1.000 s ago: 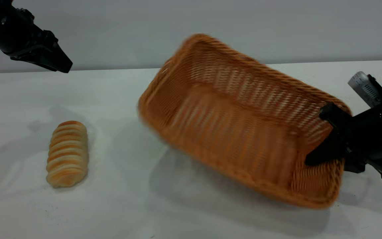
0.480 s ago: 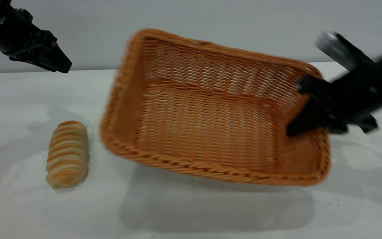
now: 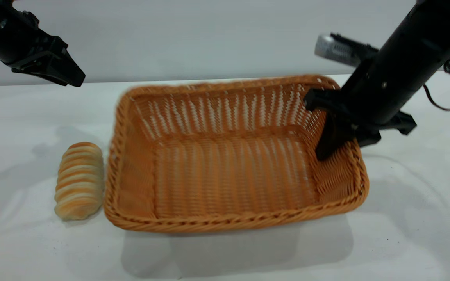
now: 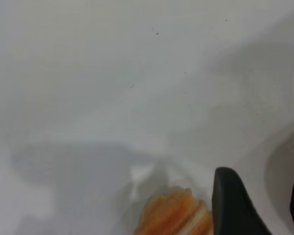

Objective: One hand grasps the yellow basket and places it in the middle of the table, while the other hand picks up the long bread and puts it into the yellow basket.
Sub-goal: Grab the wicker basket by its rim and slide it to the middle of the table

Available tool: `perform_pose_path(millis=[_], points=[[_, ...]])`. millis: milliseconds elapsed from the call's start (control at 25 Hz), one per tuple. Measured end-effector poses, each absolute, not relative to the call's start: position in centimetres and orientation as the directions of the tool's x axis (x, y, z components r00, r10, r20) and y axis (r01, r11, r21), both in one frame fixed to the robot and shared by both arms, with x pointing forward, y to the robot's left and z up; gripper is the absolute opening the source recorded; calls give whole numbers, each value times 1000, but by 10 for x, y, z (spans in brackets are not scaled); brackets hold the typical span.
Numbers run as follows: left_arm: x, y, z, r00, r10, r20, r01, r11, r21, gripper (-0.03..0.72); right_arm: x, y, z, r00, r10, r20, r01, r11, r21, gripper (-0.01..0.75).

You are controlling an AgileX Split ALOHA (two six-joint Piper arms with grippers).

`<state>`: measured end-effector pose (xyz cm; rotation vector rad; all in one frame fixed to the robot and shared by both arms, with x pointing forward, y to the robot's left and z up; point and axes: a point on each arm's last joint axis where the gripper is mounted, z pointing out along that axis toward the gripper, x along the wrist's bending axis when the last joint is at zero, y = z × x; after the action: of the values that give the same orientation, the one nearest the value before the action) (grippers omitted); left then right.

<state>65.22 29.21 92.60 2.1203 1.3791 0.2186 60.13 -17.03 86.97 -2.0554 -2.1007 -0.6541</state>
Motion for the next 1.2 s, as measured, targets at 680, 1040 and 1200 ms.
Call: perform_pose_path(millis=[680, 1040, 1200], points=[[652, 292, 926, 446, 877, -179, 780, -283, 558, 357, 610, -146, 840, -9, 914, 406, 986, -60, 157, 46], [651, 292, 926, 450, 874, -186, 782, -285, 554, 357, 625, -137, 839, -8, 904, 427, 986, -65, 156, 46], [651, 292, 926, 449, 874, -186, 782, -284, 554, 357, 626, -138, 838, -5, 909, 417, 985, -67, 157, 46]])
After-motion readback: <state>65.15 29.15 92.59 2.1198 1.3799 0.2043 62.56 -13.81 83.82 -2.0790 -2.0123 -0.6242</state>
